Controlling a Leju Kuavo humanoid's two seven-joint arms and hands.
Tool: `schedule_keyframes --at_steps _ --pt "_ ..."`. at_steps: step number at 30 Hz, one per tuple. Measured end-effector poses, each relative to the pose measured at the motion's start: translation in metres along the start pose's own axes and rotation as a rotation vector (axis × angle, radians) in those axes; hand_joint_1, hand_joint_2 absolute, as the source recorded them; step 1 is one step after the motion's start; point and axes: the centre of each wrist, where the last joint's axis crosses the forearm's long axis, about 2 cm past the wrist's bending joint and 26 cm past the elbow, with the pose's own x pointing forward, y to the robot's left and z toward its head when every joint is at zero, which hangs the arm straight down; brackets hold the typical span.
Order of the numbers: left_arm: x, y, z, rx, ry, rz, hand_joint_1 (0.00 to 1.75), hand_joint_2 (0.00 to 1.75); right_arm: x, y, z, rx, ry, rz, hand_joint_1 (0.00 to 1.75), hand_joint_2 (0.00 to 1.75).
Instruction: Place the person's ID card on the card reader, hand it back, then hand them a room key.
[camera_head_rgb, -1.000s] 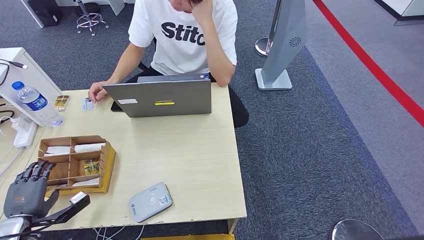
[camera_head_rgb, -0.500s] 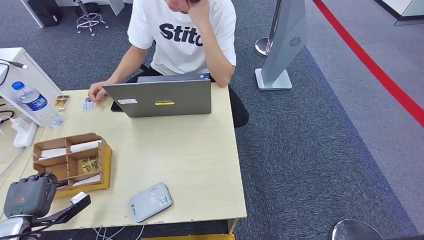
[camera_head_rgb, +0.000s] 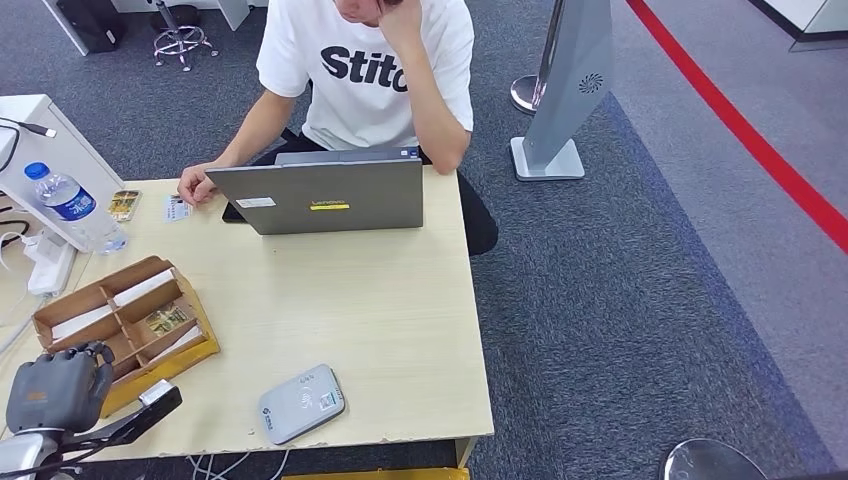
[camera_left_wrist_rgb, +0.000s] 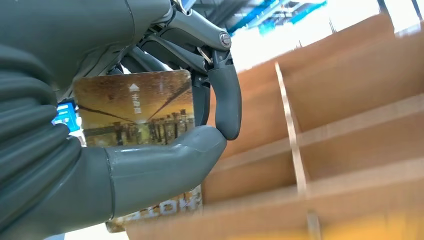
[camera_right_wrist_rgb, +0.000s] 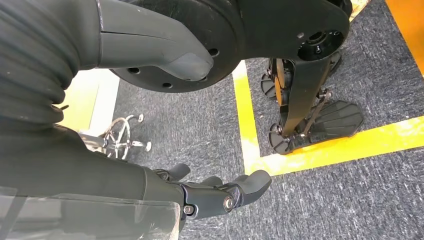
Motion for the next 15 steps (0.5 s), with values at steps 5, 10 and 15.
schedule_keyframes --at_steps 5,10,15 --pt "0.004 0.021 -0.016 0.074 -0.022 -0.017 1.75 1.75 -0.001 0.003 0.000 -0.007 -0.002 0.010 0.00 1.75" --pt "0.008 0.043 -0.043 0.132 -0.019 -0.059 1.75 1.75 0.001 0.004 0.001 -0.001 0.001 0.027 0.00 1.75" --pt "0.011 0.060 -0.071 0.173 -0.011 -0.073 1.75 1.75 0.003 0.005 0.001 0.004 0.003 0.036 0.00 1.75"
